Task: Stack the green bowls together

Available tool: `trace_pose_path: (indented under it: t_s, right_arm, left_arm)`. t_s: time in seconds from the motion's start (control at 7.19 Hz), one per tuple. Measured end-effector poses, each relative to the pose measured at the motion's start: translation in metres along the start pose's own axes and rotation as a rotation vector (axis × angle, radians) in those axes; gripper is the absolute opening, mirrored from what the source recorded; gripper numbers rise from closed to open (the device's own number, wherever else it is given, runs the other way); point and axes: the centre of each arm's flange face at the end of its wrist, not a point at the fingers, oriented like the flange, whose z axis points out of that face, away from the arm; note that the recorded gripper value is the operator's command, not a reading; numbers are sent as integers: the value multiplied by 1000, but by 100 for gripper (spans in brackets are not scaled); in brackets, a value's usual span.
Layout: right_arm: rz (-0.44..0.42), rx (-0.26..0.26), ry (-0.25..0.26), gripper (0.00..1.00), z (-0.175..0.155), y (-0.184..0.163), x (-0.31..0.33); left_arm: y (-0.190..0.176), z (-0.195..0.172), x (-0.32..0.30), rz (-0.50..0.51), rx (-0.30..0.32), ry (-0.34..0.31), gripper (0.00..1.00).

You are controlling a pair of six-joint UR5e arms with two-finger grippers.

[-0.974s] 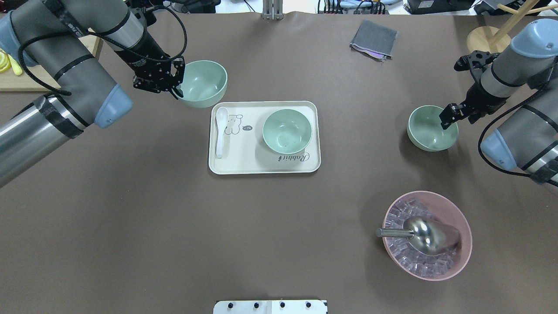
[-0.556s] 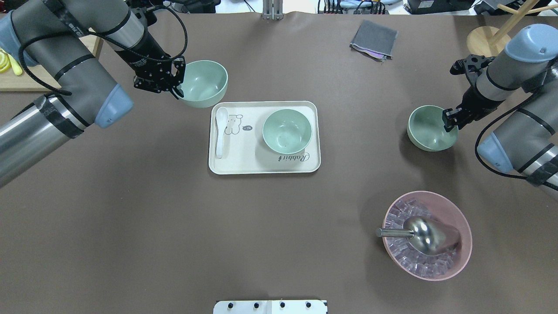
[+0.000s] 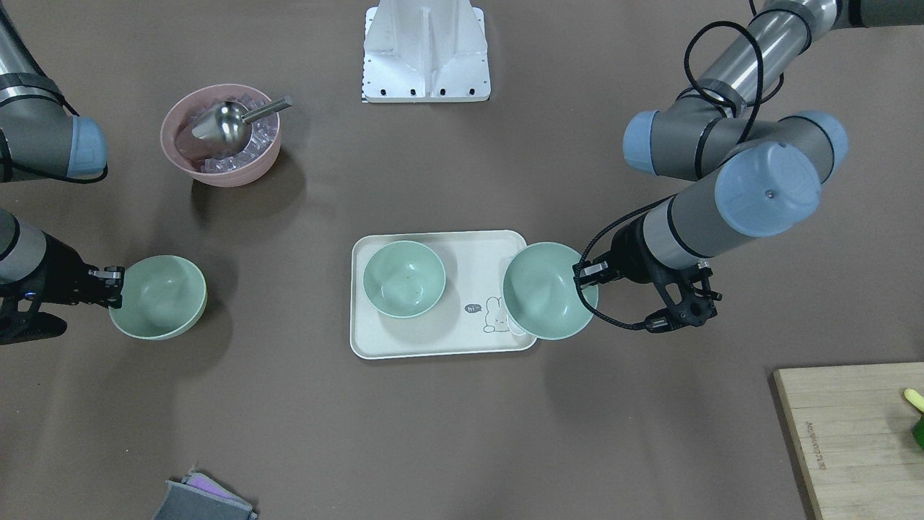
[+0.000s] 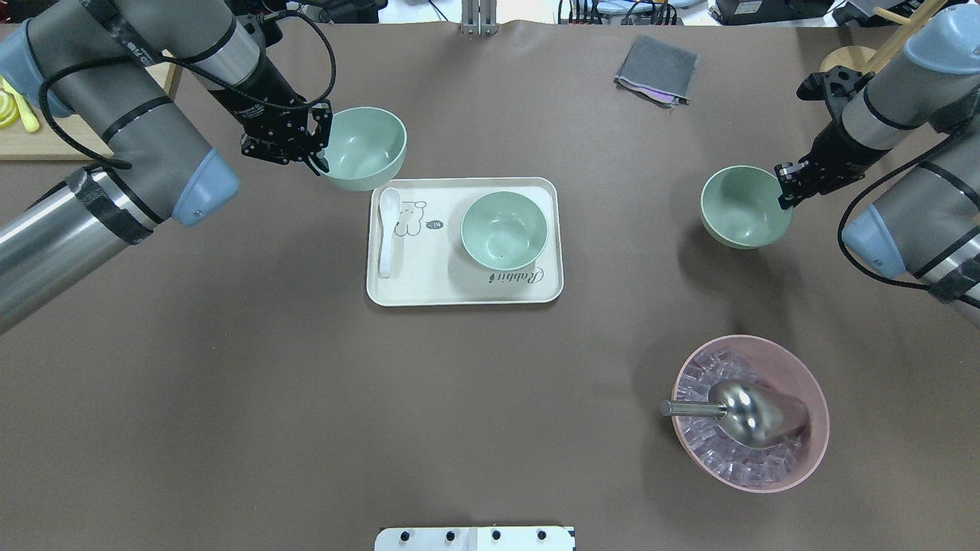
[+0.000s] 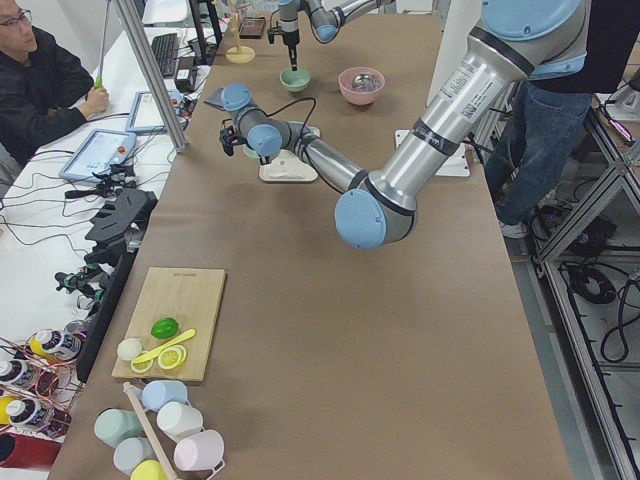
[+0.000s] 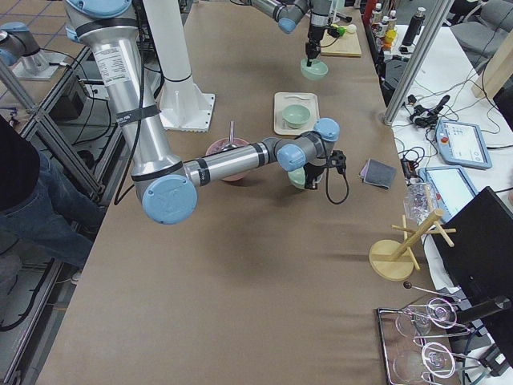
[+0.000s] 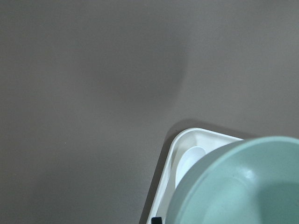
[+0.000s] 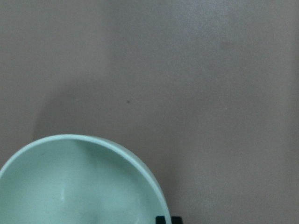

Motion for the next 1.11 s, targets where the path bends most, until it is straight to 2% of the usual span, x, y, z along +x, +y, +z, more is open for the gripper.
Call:
trace_pose_path:
  t_s: [0.28,0.56,0.83,1.11]
  right_arm:
    - [37,0,-73,0,-29,-10,5]
    - [51,5,-124,0,-51,-18,7]
    - [52,9,-135,0,-57,-21,6]
    - [51,11,-136,0,-58,-22,6]
  left_arm:
    - [10,11,8,22,-8,23,0]
    - [25,28,21,46,-8,98,0]
    - [53,64,63,31,41,153,0]
    - [73,94,106,25,81,178,0]
